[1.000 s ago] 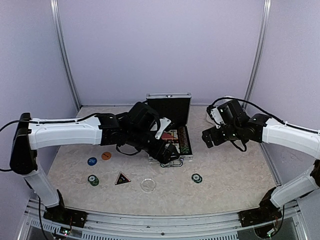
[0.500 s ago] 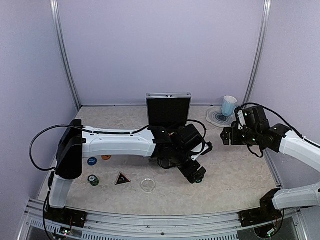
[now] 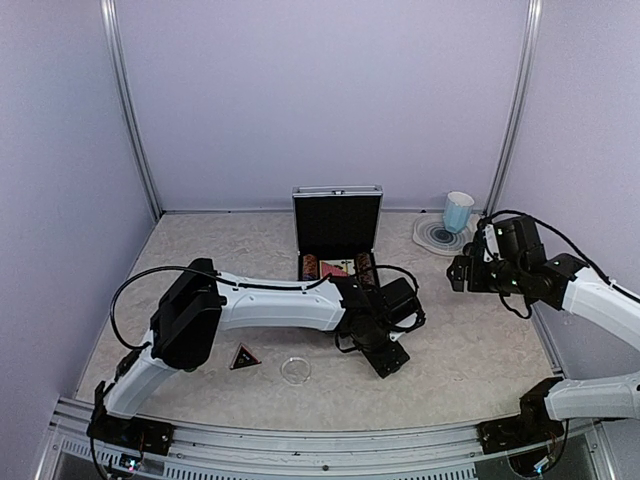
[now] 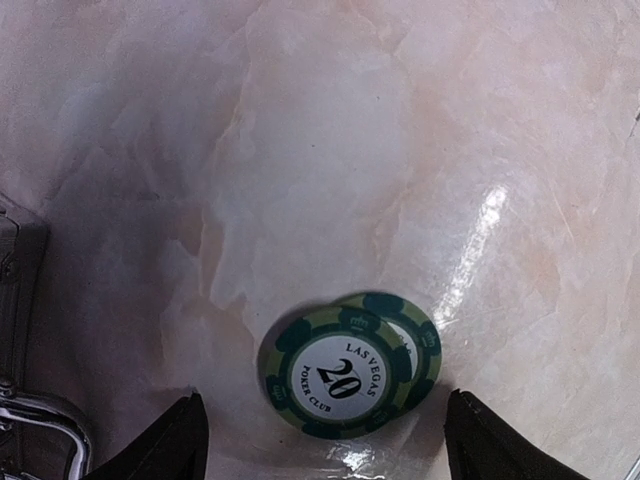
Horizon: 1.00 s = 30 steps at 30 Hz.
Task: Pack up texas hold em set
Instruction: Pick up the pile of poker chips from the center of the board.
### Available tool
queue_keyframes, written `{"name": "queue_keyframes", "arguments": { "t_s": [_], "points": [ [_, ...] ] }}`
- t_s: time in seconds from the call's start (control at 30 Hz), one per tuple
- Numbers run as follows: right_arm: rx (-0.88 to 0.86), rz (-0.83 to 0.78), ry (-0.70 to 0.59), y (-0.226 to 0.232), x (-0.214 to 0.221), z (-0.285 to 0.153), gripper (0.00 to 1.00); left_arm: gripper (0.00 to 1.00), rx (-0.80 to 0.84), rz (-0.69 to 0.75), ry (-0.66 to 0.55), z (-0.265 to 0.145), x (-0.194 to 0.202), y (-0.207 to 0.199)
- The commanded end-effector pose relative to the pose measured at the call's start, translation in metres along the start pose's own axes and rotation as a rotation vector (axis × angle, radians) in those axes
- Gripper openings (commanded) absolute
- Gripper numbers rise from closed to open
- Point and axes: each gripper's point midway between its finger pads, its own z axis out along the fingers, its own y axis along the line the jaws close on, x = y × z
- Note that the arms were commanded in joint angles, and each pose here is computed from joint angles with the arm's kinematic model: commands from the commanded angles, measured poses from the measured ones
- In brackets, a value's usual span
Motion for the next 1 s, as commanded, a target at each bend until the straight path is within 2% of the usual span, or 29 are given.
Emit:
{"name": "queue_keyframes", "arguments": {
  "t_s": [0.0,0.13,0.37,0.8,0.97],
  "points": [
    [-0.007,0.007,-0.037,-0.002,-0.010,-0.003,0.99,0.80,-0.019,0.047,0.021,0.011,0.004,-0.008],
    [-0.002,0.009,-0.036,-0.005,-0.014,0.000,0.99,0.78,-0.001,0.060,0.017,0.015,0.004,-0.013],
    [-0.003,0.010,-0.039,-0.006,-0.017,-0.001,0.99,0.62,0.017,0.062,0.026,0.020,0.006,-0.017],
    [-0.011,0.016,-0.036,-0.007,-0.017,0.002,0.99,0.61,0.105,0.083,0.001,0.019,0.000,-0.035],
    [-0.011,0.012,-0.033,-0.007,-0.016,0.003,0.99,0.58,0.124,0.086,0.003,0.019,0.001,-0.039]
  ]
}}
